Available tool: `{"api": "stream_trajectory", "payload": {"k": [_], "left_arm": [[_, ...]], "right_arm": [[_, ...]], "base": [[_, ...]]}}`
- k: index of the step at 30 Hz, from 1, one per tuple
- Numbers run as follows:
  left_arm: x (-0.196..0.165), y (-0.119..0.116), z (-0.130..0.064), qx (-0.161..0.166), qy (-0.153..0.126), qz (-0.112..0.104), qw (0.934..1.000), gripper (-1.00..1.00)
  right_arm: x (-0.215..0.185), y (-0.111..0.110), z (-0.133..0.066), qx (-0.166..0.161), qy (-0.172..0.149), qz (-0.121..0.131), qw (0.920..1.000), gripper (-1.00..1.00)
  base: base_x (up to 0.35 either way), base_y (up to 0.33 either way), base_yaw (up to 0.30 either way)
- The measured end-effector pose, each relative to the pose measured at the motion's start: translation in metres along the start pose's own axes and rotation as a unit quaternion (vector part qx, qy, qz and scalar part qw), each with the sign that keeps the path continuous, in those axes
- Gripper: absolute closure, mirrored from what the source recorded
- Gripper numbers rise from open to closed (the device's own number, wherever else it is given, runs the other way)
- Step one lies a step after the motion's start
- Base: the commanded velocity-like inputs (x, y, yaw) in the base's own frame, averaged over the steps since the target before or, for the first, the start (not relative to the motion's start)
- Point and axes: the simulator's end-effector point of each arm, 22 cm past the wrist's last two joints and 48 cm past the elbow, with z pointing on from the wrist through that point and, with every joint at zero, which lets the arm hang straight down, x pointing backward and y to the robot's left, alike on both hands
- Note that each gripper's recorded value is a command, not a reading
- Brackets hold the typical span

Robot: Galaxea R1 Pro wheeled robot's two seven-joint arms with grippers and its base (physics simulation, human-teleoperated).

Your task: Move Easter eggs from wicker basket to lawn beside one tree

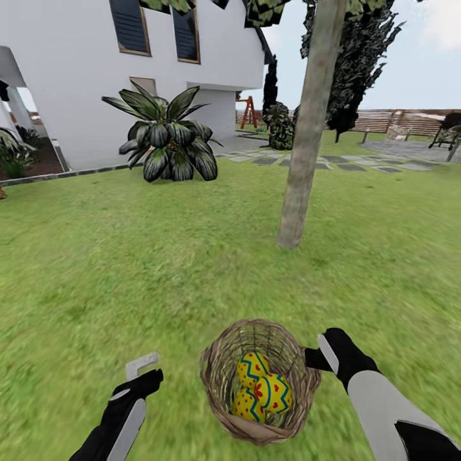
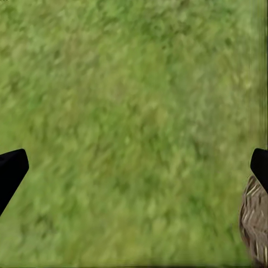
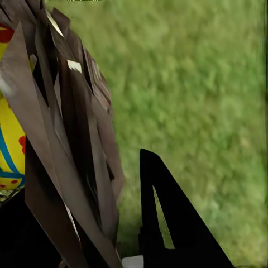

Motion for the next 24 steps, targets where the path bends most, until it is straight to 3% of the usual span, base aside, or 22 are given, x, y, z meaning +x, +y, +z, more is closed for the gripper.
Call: {"api": "stream_trajectory", "payload": {"k": [10, 24], "left_arm": [[-0.0014, 0.0007, -0.0019, -0.001, -0.002, 0.004, 1.0, -1.0], [0.0001, 0.0012, -0.002, -0.003, -0.001, 0.008, 1.0, -1.0]], "right_arm": [[-0.0009, -0.0065, -0.0014, 0.004, 0.0, 0.001, 1.0, 1.0], [-0.0006, -0.0072, -0.0017, 0.005, 0.0, 0.002, 1.0, 1.0]], "base": [[0.019, 0.0, -0.291], [0.309, -0.029, -0.289]]}}
